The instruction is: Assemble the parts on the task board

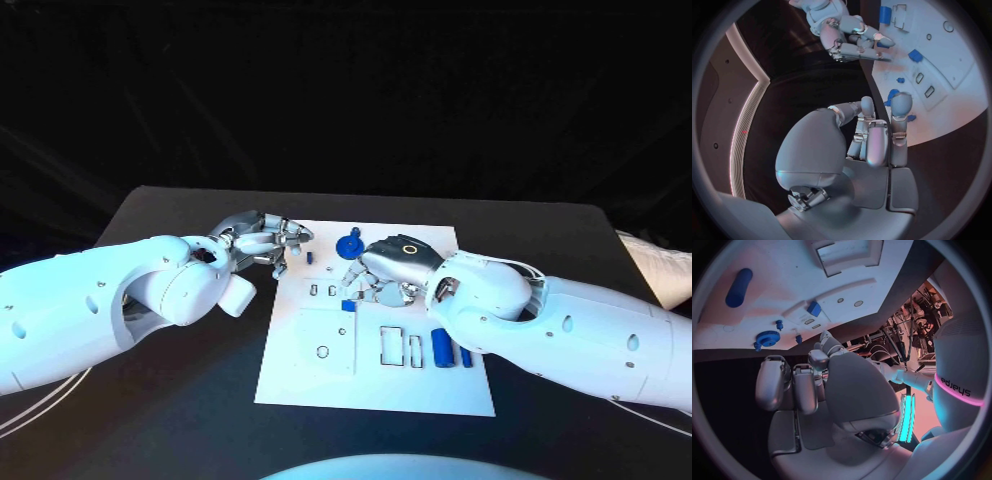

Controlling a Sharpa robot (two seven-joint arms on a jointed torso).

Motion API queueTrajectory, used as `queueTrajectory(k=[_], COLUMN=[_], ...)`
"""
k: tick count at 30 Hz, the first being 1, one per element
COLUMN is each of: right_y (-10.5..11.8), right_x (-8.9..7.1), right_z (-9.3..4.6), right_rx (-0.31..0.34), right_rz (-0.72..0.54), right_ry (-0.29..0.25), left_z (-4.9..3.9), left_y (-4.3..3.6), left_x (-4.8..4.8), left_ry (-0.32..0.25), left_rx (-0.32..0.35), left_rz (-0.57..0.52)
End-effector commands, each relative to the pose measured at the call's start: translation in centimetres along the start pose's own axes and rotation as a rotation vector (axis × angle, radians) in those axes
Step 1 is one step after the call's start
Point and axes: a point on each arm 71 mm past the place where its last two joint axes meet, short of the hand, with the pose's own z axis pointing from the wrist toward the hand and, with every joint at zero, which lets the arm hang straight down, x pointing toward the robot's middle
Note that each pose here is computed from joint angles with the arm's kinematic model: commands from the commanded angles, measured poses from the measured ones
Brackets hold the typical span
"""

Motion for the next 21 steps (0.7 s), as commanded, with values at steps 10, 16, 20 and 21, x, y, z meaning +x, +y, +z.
queueTrajectory(k=[10,16,20,21], right_y=[1.1,1.1,1.0,1.0], right_x=[1.9,2.0,2.1,2.1], right_z=[0.9,0.9,0.8,0.8], right_rx=[-0.056,-0.042,-0.034,-0.033], right_rz=[-0.177,-0.243,-0.269,-0.273], right_ry=[0.105,0.108,0.111,0.114], left_z=[-0.49,-0.52,-0.53,-0.53], left_y=[-0.61,-0.58,-0.56,-0.55], left_x=[-0.72,-0.83,-0.88,-0.88], left_ry=[-0.086,-0.091,-0.092,-0.093], left_rx=[0.101,0.101,0.1,0.099], left_rz=[-0.149,-0.154,-0.155,-0.155])
